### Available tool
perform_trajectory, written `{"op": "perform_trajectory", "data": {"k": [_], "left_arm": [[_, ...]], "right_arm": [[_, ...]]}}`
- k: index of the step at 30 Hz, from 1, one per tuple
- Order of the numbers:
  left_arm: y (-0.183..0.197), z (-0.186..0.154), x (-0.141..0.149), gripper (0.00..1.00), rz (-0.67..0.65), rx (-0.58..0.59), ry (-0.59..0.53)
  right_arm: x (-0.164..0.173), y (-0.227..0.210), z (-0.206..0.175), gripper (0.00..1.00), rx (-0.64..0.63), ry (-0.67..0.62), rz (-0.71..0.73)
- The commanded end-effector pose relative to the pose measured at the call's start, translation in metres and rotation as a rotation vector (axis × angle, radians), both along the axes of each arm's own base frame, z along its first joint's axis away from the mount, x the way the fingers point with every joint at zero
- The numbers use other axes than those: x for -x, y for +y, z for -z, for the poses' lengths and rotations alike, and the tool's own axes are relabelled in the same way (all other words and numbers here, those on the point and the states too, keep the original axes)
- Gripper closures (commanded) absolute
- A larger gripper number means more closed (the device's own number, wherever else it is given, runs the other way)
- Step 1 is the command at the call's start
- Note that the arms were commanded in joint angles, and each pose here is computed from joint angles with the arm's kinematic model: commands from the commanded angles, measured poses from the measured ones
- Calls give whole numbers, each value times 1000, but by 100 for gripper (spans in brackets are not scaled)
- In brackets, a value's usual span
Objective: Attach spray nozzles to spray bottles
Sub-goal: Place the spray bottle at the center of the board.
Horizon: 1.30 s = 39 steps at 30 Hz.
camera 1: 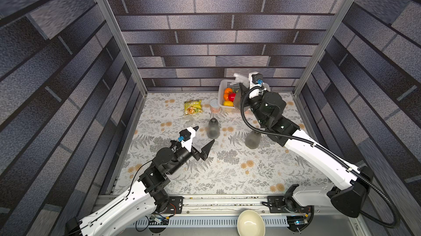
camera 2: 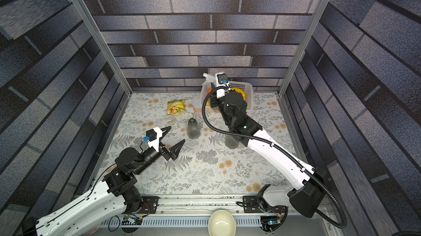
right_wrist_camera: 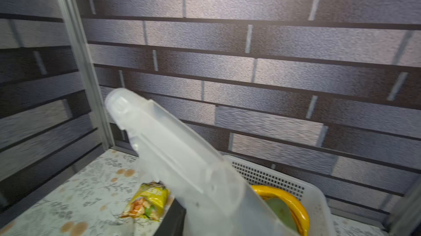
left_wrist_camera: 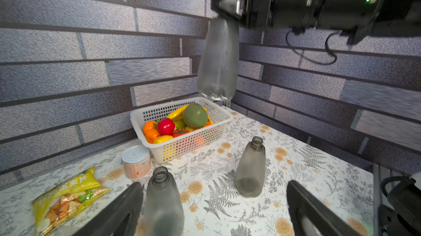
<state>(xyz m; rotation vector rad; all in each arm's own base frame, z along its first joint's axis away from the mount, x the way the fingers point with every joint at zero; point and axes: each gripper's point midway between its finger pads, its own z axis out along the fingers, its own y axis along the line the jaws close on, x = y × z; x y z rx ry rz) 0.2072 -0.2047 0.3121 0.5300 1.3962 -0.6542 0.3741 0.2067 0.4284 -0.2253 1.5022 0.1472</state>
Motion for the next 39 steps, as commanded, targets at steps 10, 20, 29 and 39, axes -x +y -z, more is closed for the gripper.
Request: {"op": "perform_trajectory", "data": {"k": [10,20,29,39], "left_arm": [[7,0,-12,0,-70,71,-5],[1,4,-16,0,-51,81,1],[4,6,-22,0,-56,86,3],[2,7,-24,0,-45,80,5]], "right_arm": [[-25,-184,96,87,-184,31,451],[-54,-193,189,85,-253,96,508],[-84,-185,235,83,-217,173,516],[-96,-168,253,63,-193,224,439]]}}
